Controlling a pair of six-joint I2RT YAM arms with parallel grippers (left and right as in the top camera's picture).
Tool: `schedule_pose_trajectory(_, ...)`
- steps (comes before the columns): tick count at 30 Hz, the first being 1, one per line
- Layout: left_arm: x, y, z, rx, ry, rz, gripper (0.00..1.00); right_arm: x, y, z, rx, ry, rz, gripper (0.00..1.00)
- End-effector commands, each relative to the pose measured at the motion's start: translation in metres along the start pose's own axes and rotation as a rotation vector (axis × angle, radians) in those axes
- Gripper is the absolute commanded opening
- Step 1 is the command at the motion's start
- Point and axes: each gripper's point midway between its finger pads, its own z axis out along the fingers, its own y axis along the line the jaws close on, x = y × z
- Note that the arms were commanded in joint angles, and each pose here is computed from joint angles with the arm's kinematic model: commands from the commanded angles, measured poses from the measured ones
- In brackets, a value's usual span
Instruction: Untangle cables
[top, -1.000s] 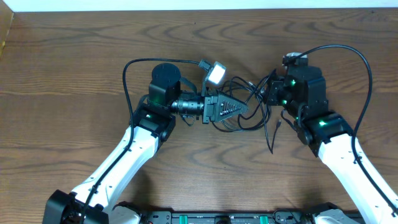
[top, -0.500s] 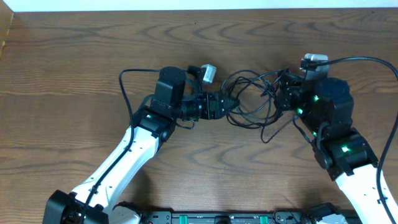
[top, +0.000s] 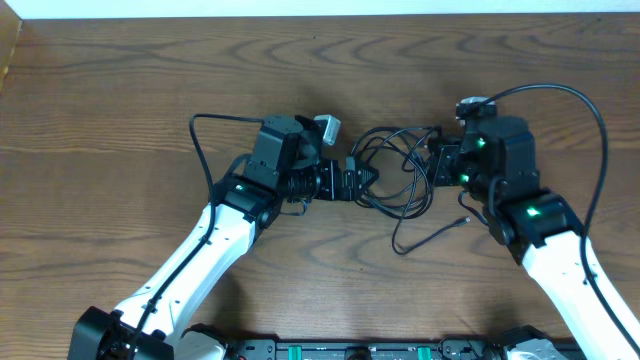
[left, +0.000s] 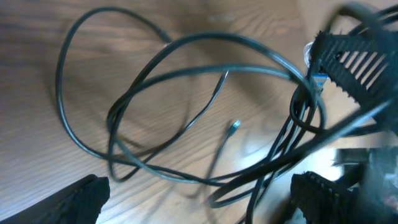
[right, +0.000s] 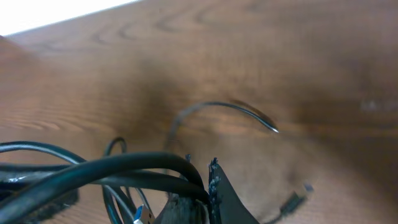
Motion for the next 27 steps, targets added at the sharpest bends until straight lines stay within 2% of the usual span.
schedule_pose_trajectory(1,-0.002,0.018,-0.004,-0.117,-0.02,0.137,0.99,0.025,-0.01,0.018,0.03,0.107,0.04,0.01)
schedule_pose_trajectory(4,-0.004,0.027,-0.006,-0.172,-0.031,0.15,0.99,0.035,-0.015,0.029,0.048,0.15,0.046,0.01)
schedule_pose_trajectory(11,-0.009,0.018,-0.003,-0.156,-0.056,0.227,1.0,0.066,-0.017,0.051,0.025,0.279,0.08,0.01)
schedule_pose_trajectory(18,-0.009,0.017,0.009,-0.361,-0.13,0.34,1.0,0.078,-0.015,0.058,0.006,0.332,0.119,0.01)
schedule_pose_trajectory(24,0.0,-0.007,0.02,-0.345,-0.144,0.407,1.0,0.079,-0.015,0.058,0.005,0.338,0.125,0.01)
schedule_pose_trajectory(27,-0.004,-0.008,0.025,-0.344,-0.164,0.415,0.98,0.084,-0.002,0.055,-0.068,0.373,0.145,0.01)
